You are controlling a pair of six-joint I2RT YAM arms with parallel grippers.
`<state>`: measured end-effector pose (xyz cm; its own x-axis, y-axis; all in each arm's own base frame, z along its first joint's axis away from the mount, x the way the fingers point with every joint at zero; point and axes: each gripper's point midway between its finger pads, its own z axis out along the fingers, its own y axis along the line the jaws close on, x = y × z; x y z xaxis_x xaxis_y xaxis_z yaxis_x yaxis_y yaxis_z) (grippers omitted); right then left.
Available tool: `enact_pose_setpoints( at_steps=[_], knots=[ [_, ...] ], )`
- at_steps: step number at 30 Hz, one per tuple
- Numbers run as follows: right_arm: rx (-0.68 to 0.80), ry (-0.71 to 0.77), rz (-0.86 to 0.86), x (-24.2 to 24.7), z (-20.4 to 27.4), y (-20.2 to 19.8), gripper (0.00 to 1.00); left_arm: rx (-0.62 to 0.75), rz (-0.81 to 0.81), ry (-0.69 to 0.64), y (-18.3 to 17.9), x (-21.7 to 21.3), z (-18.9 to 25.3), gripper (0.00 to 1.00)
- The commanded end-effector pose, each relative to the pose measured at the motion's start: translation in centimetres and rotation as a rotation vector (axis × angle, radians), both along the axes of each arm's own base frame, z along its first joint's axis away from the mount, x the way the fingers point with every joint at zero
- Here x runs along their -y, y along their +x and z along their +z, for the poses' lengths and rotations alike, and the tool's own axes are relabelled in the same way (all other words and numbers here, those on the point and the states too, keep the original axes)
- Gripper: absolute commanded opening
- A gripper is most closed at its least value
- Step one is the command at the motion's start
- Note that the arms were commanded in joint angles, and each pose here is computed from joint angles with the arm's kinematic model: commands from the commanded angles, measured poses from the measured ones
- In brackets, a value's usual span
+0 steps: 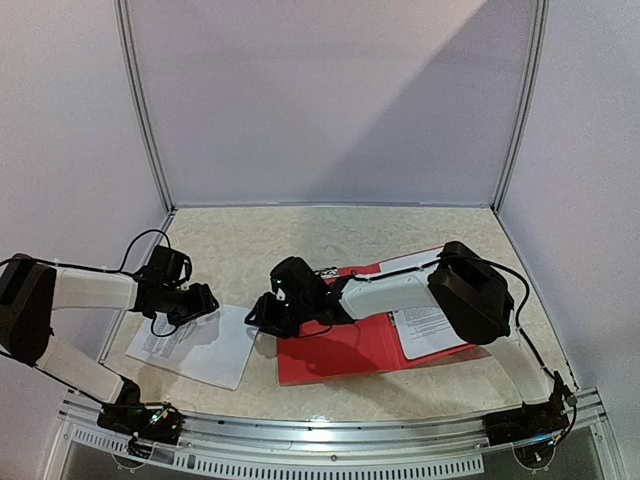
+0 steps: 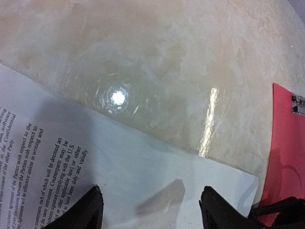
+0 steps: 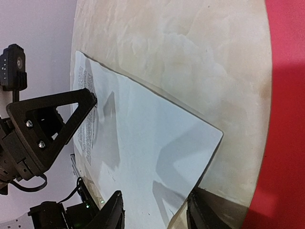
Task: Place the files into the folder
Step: Pick up the file from the corner of the board.
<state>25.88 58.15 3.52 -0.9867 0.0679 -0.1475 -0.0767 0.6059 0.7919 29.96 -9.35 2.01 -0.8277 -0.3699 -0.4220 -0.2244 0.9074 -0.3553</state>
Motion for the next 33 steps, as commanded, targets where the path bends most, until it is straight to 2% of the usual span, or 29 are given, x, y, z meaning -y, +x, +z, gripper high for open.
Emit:
enact_pose_setpoints(
  at_steps=[1, 9, 28, 33],
  knots=[
    [0.053, 0.019, 0.017, -0.4, 0.3, 0.0, 0.44, -0.090, -0.009, -0.004, -2.1, -0.3, -1.9, 0.71],
    [0.053, 0.075, 0.024, -1.0, 1.0, -0.2, 0.42, -0.093, -0.012, -0.005, -2.2, -0.3, -2.0, 0.71],
    [0.113, 0.085, 0.023, -0.2, 3.4, 0.0, 0.40, -0.093, -0.013, -0.006, -2.1, -0.2, -2.1, 0.71],
    [0.090, 0.111, 0.034, -0.6, 3.5, -0.4, 0.40, -0.095, -0.014, -0.007, -2.0, -0.2, -2.1, 0.71]
  ],
)
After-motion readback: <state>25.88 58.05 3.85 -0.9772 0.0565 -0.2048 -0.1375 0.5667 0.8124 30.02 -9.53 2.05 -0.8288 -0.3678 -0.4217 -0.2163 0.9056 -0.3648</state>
